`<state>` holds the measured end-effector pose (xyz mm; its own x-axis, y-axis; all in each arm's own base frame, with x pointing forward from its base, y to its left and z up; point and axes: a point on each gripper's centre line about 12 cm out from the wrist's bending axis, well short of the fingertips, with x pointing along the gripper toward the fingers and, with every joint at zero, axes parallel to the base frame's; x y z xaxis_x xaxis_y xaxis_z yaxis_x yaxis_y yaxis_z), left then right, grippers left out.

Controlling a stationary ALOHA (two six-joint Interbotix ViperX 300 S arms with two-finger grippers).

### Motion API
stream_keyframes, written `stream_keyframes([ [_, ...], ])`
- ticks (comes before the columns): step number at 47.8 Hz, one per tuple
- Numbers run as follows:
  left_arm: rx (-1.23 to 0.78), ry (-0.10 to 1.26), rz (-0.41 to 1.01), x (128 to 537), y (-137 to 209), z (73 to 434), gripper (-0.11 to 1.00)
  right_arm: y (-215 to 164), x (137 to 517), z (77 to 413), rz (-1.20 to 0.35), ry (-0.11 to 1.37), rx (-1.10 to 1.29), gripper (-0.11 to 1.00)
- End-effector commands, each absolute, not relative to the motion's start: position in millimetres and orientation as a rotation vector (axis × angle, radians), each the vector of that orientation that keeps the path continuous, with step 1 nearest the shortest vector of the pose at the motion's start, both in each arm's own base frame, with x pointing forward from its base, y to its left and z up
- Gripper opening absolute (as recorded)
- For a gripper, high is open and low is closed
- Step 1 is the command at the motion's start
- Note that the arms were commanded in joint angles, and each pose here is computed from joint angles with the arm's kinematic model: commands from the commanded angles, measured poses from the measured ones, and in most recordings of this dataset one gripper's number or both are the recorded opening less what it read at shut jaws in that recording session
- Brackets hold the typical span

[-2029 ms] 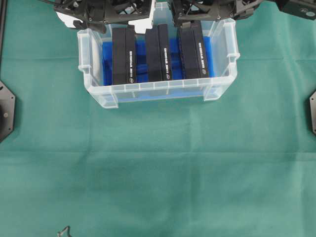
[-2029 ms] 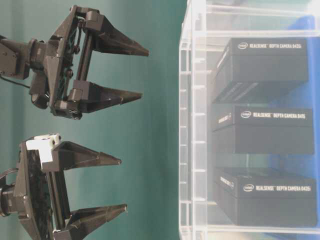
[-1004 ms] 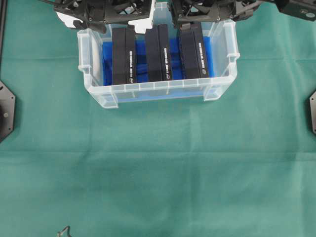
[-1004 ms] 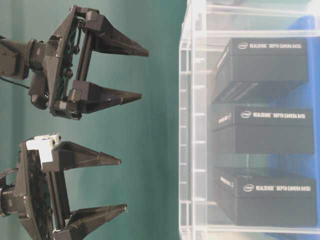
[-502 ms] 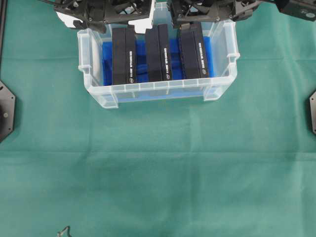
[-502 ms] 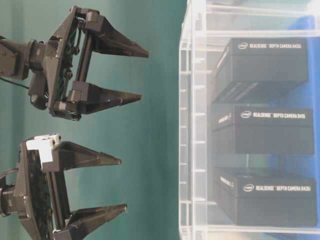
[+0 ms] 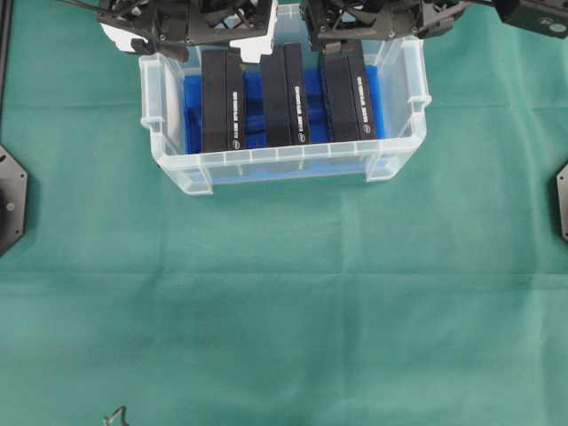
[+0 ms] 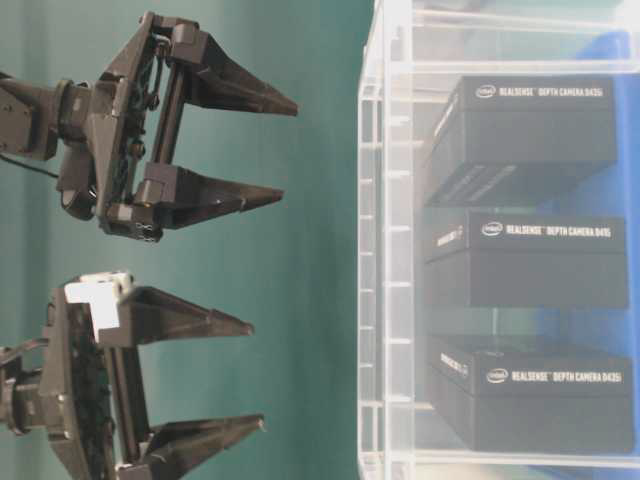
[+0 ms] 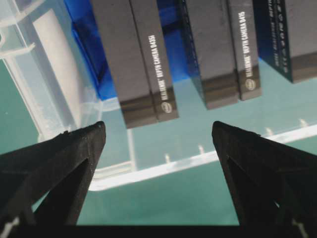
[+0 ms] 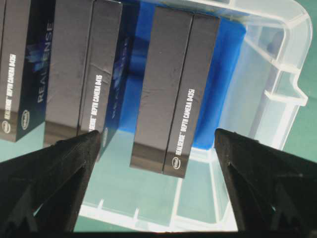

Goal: Take the box out of the case with both arms.
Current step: 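Move both open grippers over the left and right black boxes, then lower both grippers into the bin around the outer boxes and close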

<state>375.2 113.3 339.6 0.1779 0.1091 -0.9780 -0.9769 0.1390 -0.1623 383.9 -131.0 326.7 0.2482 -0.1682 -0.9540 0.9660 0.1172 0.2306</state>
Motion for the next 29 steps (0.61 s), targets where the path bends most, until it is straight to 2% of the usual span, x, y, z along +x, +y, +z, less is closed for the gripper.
stream_keyframes([
  [1,-1.095,1.03,1.041,373,112,344,0.88,-128,387,332,-1.026,0.928,1.116,0.93],
  [17,-1.117,0.997,1.058,372,112,301,0.88,-127,393,295,-1.025,0.941,1.106,0.93],
  [29,-1.115,1.029,1.079,367,111,272,0.88,-126,388,262,-1.049,0.954,1.119,0.93],
])
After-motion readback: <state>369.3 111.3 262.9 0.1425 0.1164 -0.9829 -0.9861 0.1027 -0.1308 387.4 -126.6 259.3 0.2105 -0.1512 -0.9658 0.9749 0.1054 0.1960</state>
